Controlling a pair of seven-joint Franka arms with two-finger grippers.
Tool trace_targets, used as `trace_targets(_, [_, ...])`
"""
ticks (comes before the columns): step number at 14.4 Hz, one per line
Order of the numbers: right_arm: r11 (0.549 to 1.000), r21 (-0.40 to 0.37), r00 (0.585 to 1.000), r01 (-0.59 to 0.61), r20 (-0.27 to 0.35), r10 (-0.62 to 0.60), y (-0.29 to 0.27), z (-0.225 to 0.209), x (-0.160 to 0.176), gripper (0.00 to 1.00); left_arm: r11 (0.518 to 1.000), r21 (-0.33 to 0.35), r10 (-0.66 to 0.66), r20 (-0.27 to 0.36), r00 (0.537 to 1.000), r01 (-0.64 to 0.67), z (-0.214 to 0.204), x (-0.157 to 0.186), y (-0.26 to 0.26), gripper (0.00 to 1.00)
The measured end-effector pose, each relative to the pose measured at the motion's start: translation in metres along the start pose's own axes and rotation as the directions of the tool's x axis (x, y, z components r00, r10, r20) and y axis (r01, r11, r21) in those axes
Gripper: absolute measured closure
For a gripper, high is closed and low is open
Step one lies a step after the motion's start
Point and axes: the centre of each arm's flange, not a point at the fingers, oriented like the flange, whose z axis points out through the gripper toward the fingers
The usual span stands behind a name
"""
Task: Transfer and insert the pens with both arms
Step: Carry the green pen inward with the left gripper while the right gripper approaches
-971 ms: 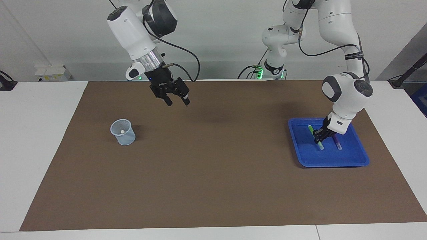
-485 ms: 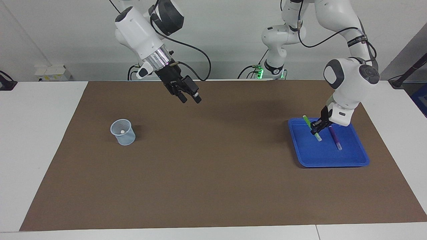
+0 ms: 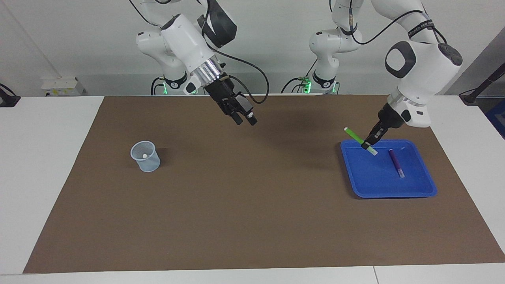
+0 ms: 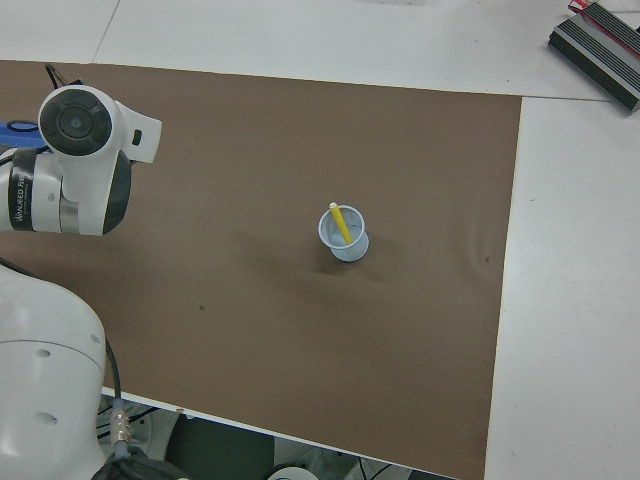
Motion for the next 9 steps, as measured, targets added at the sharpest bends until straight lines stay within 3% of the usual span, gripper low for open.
trace_targets(3, [1.000,0.015,1.000,0.014,0.000,-0.014,0.002,0.023,-0.015,0.00,0.981,-0.046,-0.188,0.020,0.982,0.188,-0.021,-0.028,0.011,0.83])
trace_targets(9, [0.995,0.095,1.000,0.025,0.007,-0.026,-0.007,0.041,-0.069,0.00,0.888,-0.053,-0.449,0.110,0.887,0.457,-0.021,-0.078,0.035,0.83])
